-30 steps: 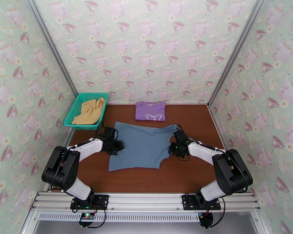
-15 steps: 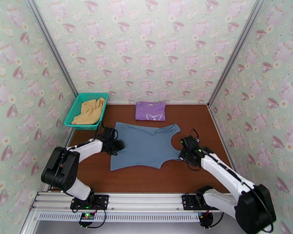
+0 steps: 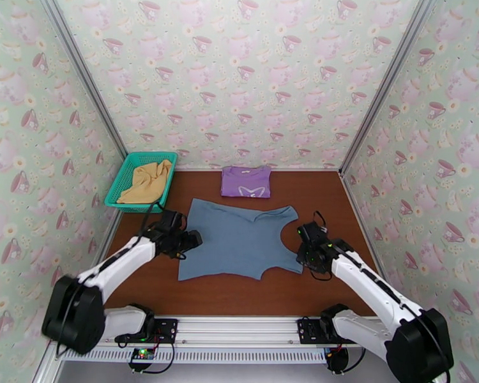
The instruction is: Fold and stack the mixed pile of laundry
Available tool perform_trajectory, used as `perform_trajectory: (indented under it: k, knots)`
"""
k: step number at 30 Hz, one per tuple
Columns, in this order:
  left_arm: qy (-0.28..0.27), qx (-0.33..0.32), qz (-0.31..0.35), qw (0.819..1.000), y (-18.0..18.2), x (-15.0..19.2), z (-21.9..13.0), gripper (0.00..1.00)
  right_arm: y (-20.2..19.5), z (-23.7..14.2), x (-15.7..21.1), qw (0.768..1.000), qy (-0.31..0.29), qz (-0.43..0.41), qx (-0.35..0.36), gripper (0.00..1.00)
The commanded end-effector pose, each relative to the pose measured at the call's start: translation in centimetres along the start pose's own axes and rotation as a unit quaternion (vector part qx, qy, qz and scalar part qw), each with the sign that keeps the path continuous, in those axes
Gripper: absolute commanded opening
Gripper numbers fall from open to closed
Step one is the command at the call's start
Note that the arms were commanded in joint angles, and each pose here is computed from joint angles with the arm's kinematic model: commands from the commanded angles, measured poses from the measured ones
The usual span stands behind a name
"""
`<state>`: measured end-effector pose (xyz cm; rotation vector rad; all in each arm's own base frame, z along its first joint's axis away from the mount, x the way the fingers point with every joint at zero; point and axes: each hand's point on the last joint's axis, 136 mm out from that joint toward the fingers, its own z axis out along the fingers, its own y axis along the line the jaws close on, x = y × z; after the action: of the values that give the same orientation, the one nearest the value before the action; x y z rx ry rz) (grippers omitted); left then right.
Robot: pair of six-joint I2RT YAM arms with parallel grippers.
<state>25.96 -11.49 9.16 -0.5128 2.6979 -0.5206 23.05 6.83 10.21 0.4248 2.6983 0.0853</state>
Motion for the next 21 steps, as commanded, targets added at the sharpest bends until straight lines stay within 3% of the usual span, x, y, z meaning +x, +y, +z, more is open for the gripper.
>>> perform_trajectory:
  k: [1,6,10,21]
  knots:
    - [0.041,-0.069,-0.051,0.995,4.7,4.4,-0.3,0.74,4.1,-2.3,-1.2,0.99,-0.021,-0.112,-0.086,0.36]
    - [0.056,-0.057,-0.11,0.991,6.2,7.2,0.5,0.56,7.3,-3.8,-2.1,0.973,-0.038,-0.18,-0.137,0.35]
    - [0.055,-0.071,-0.141,0.986,7.3,8.0,1.0,0.5,9.0,-3.7,-2.1,0.966,-0.036,-0.203,-0.157,0.34]
    - [0.059,-0.123,-0.149,0.979,8.8,7.9,2.5,0.46,10.9,-2.2,-0.7,0.958,-0.024,-0.212,-0.192,0.34]
